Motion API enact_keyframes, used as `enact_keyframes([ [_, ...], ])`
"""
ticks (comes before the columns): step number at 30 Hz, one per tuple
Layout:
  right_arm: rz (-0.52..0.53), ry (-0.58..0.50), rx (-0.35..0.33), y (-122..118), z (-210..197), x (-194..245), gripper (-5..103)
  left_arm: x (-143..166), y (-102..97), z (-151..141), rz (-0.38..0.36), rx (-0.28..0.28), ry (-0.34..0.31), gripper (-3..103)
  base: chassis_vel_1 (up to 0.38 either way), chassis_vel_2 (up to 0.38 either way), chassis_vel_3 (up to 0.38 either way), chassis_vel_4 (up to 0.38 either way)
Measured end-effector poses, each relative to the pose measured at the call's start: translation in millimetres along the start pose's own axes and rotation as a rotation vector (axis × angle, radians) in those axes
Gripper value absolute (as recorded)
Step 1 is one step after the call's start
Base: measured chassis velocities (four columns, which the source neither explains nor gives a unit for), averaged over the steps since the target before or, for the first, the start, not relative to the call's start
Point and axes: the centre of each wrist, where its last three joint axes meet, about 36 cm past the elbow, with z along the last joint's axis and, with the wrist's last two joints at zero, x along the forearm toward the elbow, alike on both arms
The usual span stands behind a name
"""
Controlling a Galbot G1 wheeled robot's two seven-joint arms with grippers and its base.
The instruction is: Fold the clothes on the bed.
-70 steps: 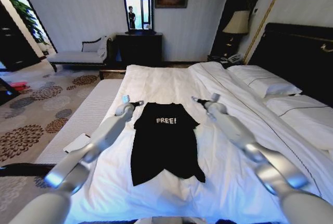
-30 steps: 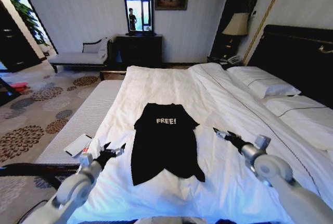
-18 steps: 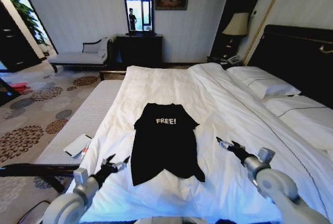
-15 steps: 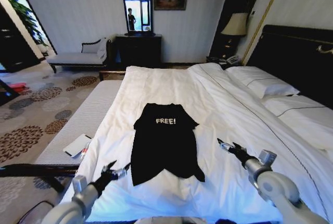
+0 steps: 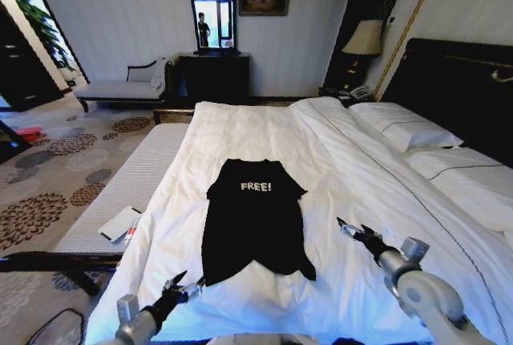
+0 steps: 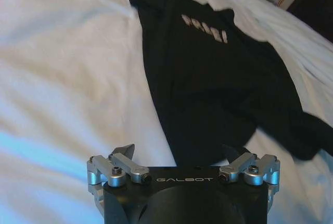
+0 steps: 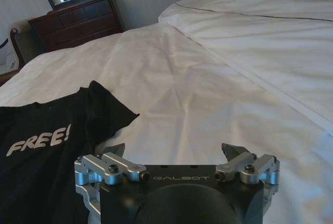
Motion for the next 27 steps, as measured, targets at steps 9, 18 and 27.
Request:
enact_keyframes([
  [9, 0.009, 0.008, -0.004, -1.9, 4.4, -1.1, 100, -17.4, -10.9, 15.3, 0.019, 0.010, 0.028, 93, 0.000, 0.000, 0.000, 0.000],
  [18, 0.009, 0.012, -0.005, -1.6, 6.6, -1.4, 100, -28.5, -8.0, 32.3, 0.008, 0.003, 0.042, 75, 0.000, 0.000, 0.000, 0.000],
  [27, 0.013, 0.021, -0.001, -3.4, 9.9, -3.1, 100, -32.7, -6.5, 25.7, 0.021, 0.001, 0.021, 44, 0.000, 0.000, 0.000, 0.000],
])
